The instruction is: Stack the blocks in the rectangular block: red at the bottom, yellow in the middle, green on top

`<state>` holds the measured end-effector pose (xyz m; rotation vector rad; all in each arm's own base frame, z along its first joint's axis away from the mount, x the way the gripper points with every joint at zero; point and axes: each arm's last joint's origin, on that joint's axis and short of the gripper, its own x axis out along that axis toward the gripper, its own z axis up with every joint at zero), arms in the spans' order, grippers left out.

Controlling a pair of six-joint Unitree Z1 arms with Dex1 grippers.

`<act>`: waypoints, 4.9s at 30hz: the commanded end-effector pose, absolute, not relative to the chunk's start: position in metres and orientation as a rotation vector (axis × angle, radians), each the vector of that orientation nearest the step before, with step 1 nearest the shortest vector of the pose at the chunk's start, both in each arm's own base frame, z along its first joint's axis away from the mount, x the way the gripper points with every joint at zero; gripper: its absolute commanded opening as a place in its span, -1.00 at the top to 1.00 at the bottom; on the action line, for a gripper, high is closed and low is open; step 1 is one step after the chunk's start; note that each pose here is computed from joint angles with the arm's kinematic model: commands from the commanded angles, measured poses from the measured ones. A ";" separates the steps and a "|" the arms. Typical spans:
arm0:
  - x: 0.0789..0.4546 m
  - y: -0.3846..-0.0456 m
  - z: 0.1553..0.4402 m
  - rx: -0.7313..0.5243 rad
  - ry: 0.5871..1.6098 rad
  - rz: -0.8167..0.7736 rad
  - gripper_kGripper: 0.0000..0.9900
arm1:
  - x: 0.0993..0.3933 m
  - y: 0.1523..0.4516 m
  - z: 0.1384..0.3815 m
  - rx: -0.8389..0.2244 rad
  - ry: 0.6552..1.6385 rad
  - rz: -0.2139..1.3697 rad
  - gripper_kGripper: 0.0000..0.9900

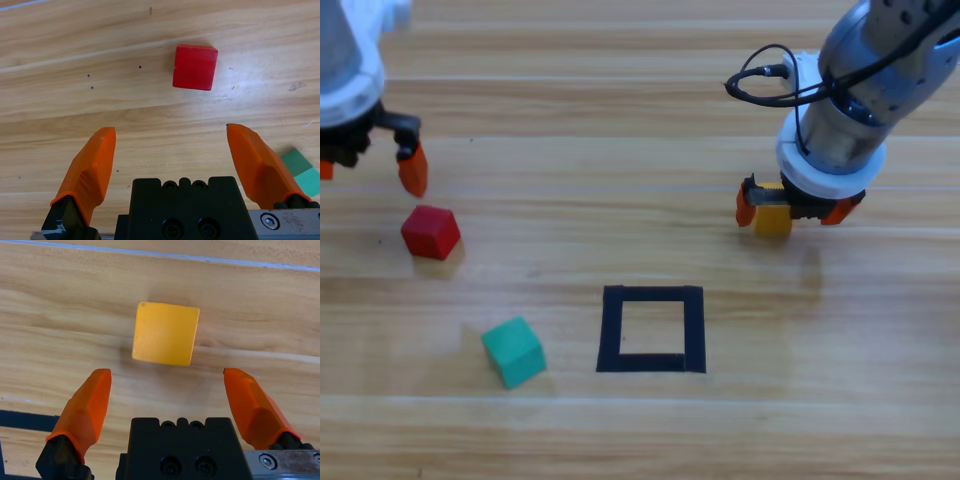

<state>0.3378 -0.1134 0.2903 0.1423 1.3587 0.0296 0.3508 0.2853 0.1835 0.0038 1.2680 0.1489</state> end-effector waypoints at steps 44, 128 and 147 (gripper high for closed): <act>0.384 -0.107 0.172 0.127 1.497 -0.066 -0.78 | 0.267 0.229 0.284 0.046 1.127 0.285 1.00; 0.272 -0.365 0.197 -0.081 1.472 0.032 0.86 | 0.249 0.234 0.246 -0.050 1.231 0.321 1.00; 0.270 -0.356 0.189 -0.047 1.413 0.015 0.86 | 0.250 0.234 0.244 -0.054 1.233 0.322 1.00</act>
